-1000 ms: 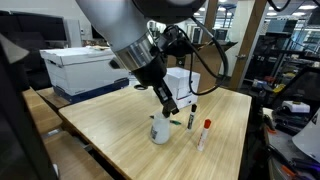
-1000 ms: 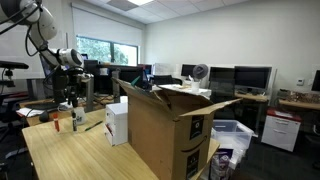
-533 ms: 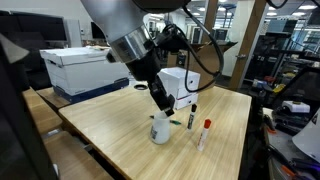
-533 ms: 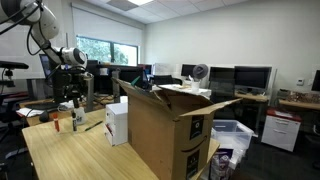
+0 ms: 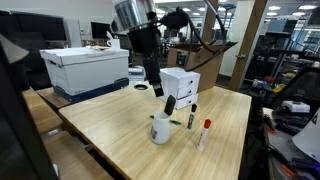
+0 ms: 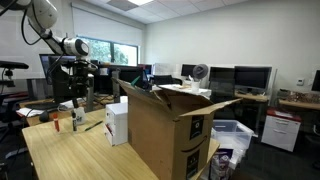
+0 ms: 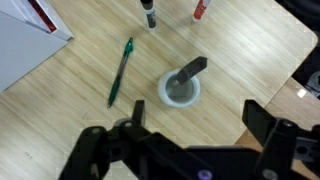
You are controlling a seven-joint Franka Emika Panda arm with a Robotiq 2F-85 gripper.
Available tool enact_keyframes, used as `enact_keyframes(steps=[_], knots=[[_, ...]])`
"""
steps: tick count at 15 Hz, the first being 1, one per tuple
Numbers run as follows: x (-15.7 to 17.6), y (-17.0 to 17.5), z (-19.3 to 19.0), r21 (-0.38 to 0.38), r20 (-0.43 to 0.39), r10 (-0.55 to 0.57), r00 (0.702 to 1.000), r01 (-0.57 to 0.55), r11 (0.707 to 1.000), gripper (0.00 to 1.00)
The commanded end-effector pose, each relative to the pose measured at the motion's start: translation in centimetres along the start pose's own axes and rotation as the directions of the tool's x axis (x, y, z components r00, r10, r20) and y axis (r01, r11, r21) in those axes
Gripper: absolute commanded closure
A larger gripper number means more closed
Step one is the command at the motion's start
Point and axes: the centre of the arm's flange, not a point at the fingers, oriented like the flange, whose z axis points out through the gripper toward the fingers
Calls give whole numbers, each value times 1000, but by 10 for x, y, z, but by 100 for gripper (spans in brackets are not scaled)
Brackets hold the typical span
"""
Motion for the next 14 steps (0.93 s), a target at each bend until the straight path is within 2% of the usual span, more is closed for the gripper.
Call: enact_keyframes(steps=[1, 5, 9, 14], knots=[[-65, 25, -1, 58, -112, 84, 990, -78, 995, 0], [-98, 49, 20, 125, -206, 195, 959, -171, 977, 0], [-116, 63, 64, 193, -288, 334, 898, -287, 938, 0], [-142, 71, 115, 239, -329, 480, 813, -420, 875, 0]])
